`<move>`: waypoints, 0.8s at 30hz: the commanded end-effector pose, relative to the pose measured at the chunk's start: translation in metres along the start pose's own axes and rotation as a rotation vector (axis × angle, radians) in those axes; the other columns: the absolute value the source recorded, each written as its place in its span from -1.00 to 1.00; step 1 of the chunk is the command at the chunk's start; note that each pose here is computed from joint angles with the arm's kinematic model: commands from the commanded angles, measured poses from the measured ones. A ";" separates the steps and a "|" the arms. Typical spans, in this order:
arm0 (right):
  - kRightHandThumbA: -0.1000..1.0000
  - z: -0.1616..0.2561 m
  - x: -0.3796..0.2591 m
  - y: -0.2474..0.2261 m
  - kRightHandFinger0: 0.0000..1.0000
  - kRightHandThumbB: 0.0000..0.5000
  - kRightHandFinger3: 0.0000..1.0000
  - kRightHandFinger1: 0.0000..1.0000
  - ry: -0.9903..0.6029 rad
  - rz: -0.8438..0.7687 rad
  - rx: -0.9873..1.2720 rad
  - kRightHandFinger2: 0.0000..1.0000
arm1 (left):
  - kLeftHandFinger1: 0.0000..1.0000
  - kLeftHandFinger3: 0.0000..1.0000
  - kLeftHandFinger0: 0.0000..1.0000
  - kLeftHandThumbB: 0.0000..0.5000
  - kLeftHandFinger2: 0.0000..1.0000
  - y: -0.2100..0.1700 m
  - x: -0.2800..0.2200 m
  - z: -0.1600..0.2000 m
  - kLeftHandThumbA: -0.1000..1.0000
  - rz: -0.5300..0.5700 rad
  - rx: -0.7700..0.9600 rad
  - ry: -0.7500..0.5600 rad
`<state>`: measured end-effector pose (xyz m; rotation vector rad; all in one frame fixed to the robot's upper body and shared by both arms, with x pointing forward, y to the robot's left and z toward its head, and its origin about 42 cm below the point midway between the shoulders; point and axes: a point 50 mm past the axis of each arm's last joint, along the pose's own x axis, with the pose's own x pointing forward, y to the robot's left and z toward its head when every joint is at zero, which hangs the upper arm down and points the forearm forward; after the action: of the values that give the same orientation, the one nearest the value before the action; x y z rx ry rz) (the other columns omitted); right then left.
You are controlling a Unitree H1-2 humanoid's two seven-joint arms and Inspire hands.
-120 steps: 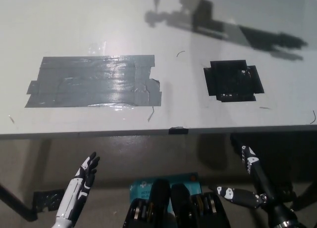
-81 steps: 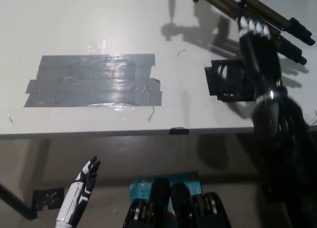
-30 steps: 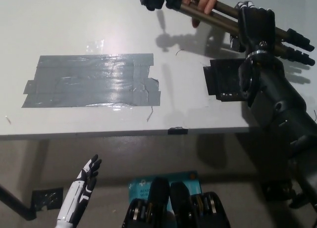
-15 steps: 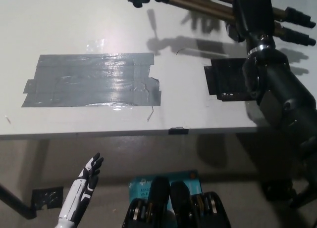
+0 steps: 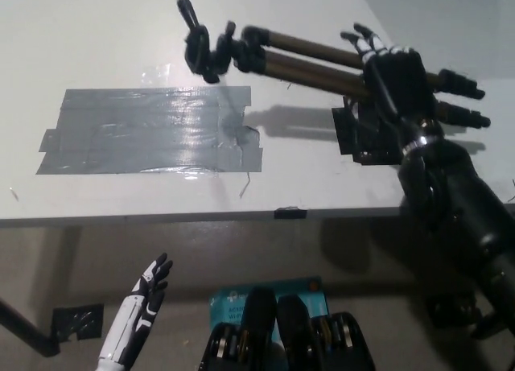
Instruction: A person hands a tripod to the robot which it grabs with its right hand and places in the middle of the table in front of it
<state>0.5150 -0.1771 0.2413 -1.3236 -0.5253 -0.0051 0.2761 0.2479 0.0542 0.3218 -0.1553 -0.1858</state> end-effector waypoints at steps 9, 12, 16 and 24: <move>-0.45 -0.018 0.017 -0.029 -0.06 0.30 1.00 0.63 0.063 0.226 0.092 1.00 | 1.00 1.00 0.96 0.15 1.00 0.009 0.007 0.009 1.00 -0.015 0.040 -0.053; 0.12 -0.016 0.018 -0.043 1.00 0.71 1.00 1.00 0.045 0.374 0.217 1.00 | 1.00 1.00 0.97 0.18 1.00 0.010 0.009 0.009 1.00 -0.014 0.048 -0.053; 0.44 -0.004 0.021 -0.067 1.00 1.00 1.00 1.00 -0.041 0.372 0.288 1.00 | 1.00 1.00 0.98 0.16 1.00 0.010 0.011 0.009 1.00 -0.013 0.050 -0.054; 0.41 0.029 0.011 -0.097 1.00 1.00 1.00 1.00 -0.165 0.509 0.280 1.00 | 1.00 1.00 1.00 0.16 1.00 0.011 0.015 0.013 1.00 -0.015 0.051 -0.065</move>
<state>0.5020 -0.1843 0.2471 -1.2269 -0.2686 0.3320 0.2799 0.2475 0.0554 0.3304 -0.1564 -0.1879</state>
